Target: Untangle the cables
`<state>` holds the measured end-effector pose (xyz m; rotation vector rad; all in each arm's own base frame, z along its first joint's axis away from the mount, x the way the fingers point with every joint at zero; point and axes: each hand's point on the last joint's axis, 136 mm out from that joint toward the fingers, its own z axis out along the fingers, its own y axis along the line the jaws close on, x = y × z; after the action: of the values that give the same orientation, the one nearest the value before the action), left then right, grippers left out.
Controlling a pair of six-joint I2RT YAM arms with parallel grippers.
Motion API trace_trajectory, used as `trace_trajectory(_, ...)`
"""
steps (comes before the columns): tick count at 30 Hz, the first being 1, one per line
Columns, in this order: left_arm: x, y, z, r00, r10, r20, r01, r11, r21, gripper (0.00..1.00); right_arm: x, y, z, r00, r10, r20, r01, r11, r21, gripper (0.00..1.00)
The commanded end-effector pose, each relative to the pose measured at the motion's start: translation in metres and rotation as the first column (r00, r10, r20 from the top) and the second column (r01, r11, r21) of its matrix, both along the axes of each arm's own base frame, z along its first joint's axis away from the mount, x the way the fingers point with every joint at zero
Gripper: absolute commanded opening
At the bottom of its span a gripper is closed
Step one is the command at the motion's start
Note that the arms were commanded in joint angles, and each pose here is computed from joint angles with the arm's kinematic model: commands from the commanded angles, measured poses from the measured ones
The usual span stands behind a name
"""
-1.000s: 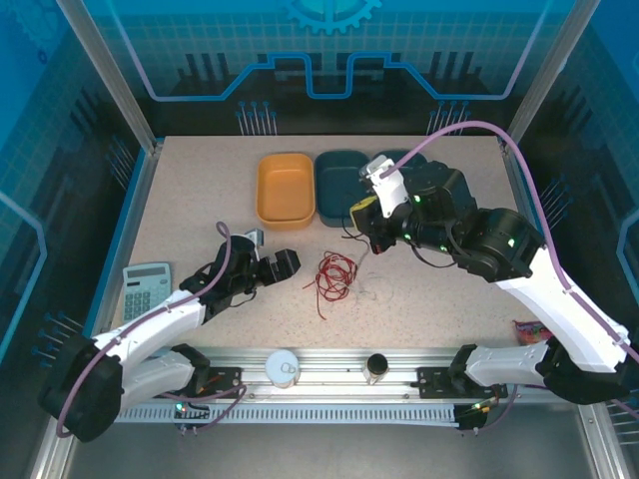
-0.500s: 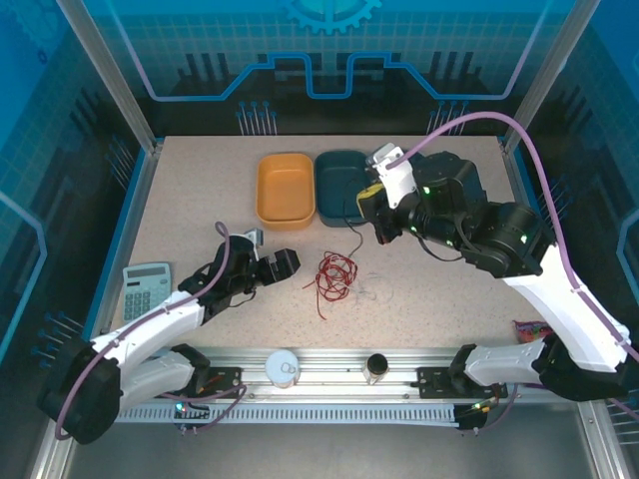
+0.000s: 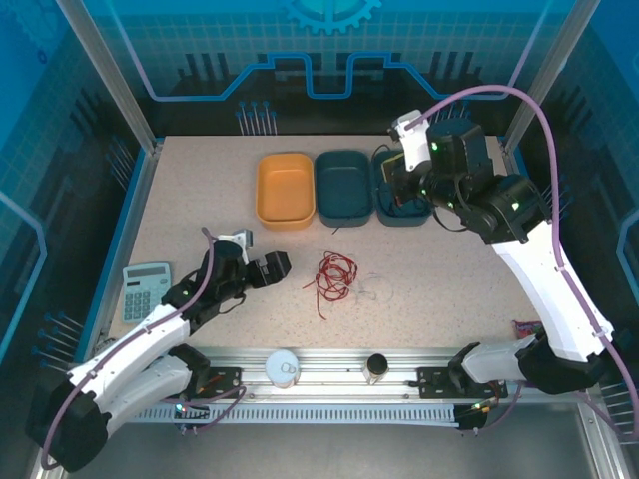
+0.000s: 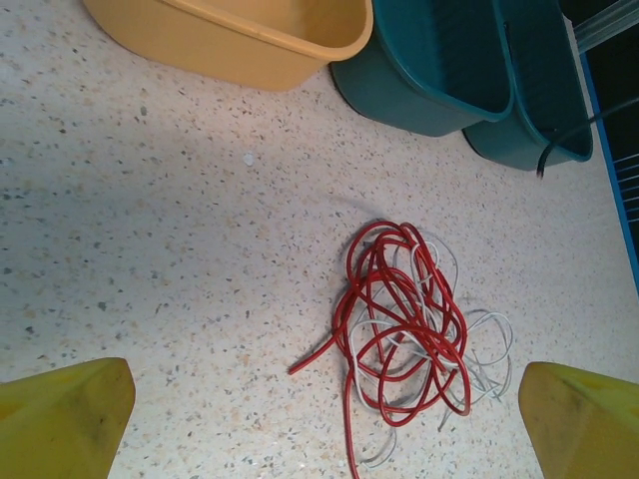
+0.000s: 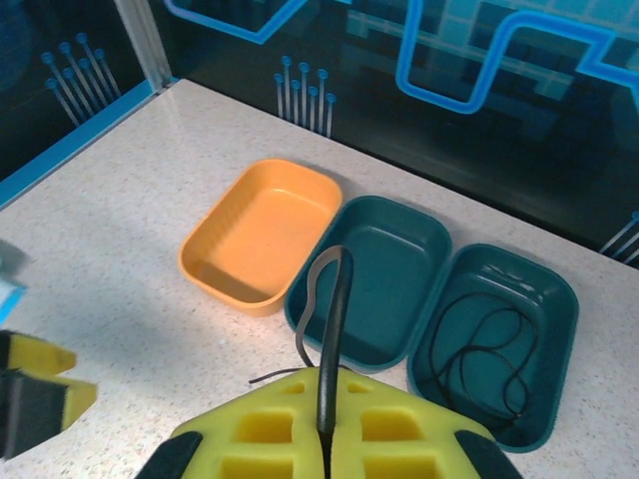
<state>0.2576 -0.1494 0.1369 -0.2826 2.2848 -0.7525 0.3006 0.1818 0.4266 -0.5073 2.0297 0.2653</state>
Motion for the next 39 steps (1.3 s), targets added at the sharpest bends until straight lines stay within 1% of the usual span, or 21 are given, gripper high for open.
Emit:
trace_trajectory(1, -0.001, 0.011, -0.001, 1.000, 0.023, 0.006, -0.024, 0.999, 0.049, 0.99, 0.014, -0.007, 0.019, 0.999, -0.015, 0.048, 0.014, 0.999, 0.035, 0.00)
trace_trajectory(10, -0.003, 0.017, 0.000, 0.999, 0.040, 0.011, -0.041, 0.997, 0.069, 0.99, 0.047, -0.036, 0.026, 0.992, -0.115, 0.053, 0.112, 0.991, 0.069, 0.00)
trace_trajectory(21, -0.003, 0.020, -0.003, 0.999, 0.050, 0.006, -0.050, 0.995, 0.086, 0.99, 0.088, -0.068, 0.022, 0.971, -0.237, 0.043, 0.232, 0.968, 0.098, 0.00)
trace_trajectory(29, -0.005, 0.021, -0.002, 0.999, 0.048, 0.002, -0.048, 0.995, 0.091, 0.99, 0.121, -0.082, 0.004, 0.955, -0.297, 0.022, 0.295, 0.952, 0.079, 0.00)
trace_trajectory(39, -0.008, 0.027, 0.007, 0.998, 0.053, 0.023, -0.055, 0.992, 0.112, 0.99, 0.161, -0.106, -0.006, 0.910, -0.408, 0.073, 0.407, 0.913, 0.021, 0.00)
